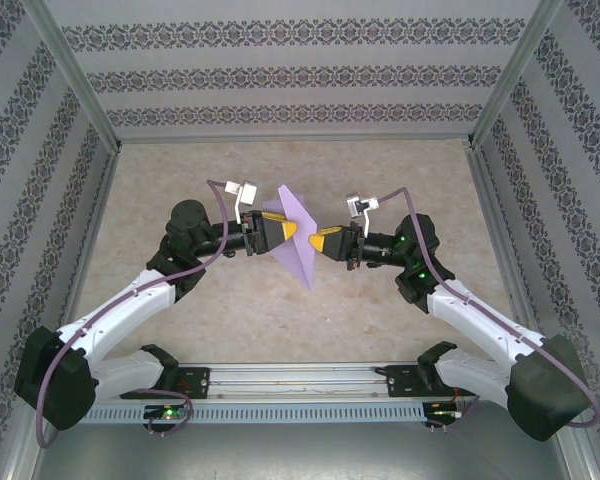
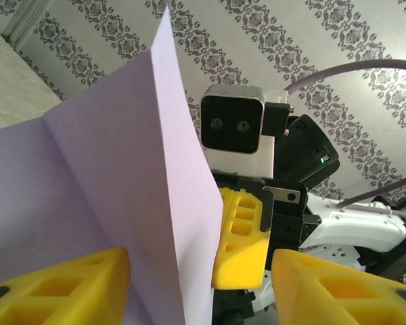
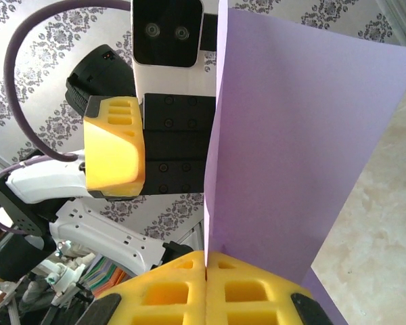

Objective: Fold a paper plane with a square sheet of paper (fold left side to right side)
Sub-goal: Turn over the paper at the center of the table.

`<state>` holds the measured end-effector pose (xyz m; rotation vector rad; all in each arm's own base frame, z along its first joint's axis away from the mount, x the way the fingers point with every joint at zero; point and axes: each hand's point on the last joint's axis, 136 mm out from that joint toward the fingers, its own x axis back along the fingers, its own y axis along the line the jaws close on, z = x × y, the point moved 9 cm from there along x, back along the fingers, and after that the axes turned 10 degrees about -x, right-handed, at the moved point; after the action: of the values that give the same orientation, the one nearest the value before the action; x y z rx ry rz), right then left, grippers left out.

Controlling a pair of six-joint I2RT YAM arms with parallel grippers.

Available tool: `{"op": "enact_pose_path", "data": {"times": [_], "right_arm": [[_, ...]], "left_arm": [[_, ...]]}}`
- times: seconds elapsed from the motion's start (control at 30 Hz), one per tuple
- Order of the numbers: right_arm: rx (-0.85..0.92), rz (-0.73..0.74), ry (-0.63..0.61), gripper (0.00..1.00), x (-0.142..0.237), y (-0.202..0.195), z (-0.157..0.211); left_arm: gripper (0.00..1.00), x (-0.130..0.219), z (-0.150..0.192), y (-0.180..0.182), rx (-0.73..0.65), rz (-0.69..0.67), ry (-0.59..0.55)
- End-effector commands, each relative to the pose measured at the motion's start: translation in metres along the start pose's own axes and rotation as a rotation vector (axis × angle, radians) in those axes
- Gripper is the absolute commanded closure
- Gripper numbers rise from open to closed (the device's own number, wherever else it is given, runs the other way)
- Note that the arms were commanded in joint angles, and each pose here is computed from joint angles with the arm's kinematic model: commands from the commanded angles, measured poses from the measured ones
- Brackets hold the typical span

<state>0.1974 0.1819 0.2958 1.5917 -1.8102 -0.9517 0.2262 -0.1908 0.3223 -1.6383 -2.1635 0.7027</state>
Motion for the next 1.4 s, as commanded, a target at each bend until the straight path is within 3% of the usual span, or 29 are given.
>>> {"op": "enact_pose_path", "data": {"times": [0.0,0.6,0.8,1.17,1.37], "right_arm": [[0.057,-0.044,-0.018,1.0,-0.003,0.012,-0.007],[0.049,-0.033,-0.022,1.0,-0.005,0.009,-0.006],[0.049,-0.031,-0.033,0.92,-0.004,0.01,-0.007],[0.048,0.034,-0.136,0.54,0.028,0.019,-0.009],[-0.053,0.164,-0.195,0.19,0.05,-0.002,0.007]], "left_arm": [[0.47,-0.004,-0.007,-0.007,-0.06,0.005,-0.007],[0.81,-0.004,-0.004,-0.001,-0.051,-0.071,-0.016],[0.9,-0.003,-0.005,-0.003,-0.049,-0.072,-0.038],[0.93,0.002,-0.006,-0.007,-0.067,-0.075,-0.108],[0.94,0.002,-0.007,-0.01,-0.076,-0.06,-0.122]]}}
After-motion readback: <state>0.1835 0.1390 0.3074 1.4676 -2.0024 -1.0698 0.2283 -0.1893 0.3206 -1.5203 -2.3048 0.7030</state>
